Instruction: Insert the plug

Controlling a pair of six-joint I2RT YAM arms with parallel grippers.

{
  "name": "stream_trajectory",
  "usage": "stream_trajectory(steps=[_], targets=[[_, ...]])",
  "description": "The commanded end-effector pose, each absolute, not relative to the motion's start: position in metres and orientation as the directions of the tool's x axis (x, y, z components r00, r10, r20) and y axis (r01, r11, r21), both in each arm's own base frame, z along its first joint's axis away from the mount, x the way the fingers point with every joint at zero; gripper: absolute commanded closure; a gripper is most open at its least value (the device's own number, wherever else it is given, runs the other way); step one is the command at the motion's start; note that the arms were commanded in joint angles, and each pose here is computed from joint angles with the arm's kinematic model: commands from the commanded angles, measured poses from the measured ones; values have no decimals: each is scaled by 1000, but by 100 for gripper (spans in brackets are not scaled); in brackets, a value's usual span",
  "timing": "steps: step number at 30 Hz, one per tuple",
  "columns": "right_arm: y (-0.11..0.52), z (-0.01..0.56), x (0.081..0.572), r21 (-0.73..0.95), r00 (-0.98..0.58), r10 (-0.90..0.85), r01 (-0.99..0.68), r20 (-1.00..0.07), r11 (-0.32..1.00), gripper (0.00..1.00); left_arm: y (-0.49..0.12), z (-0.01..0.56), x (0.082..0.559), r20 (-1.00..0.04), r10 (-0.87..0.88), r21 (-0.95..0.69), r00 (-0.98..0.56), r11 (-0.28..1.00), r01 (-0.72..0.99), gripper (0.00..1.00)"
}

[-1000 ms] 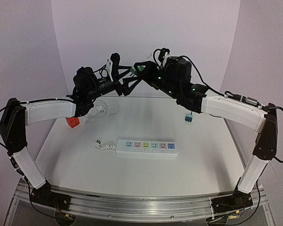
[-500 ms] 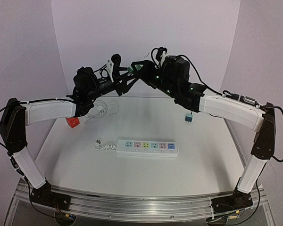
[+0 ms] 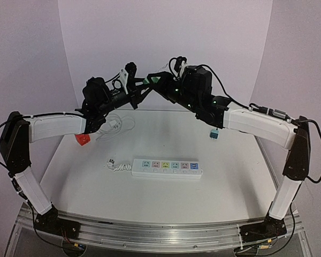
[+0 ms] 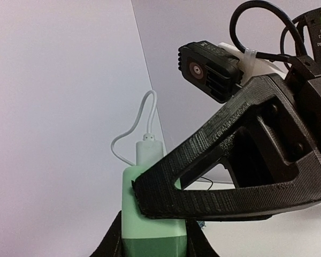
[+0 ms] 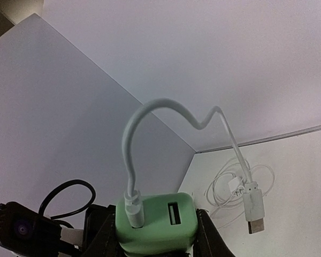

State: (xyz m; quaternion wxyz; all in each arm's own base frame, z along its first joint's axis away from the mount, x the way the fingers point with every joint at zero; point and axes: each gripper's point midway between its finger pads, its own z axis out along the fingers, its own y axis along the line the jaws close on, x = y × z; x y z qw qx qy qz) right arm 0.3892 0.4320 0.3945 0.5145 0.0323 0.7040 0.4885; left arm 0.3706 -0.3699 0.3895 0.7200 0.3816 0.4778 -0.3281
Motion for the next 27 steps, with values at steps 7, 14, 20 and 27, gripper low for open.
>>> stream_trajectory(steps=[7,14,20,27], targets=[[450,390,370,636,-550,331,-578,-766,511,45,-360,404,343,-886,-104,358,452,466,809,100],[411,374,341,624,-693,68,-598,-718,503,7,-358,380,324,-858,-62,453,510,377,808,100],[402,364,313,646,-766,-87,-592,-637,482,5,-364,364,310,-817,-54,537,574,291,792,100],[413,362,307,687,-795,-129,-583,-593,433,13,-368,361,313,-812,-52,547,582,281,788,100]])
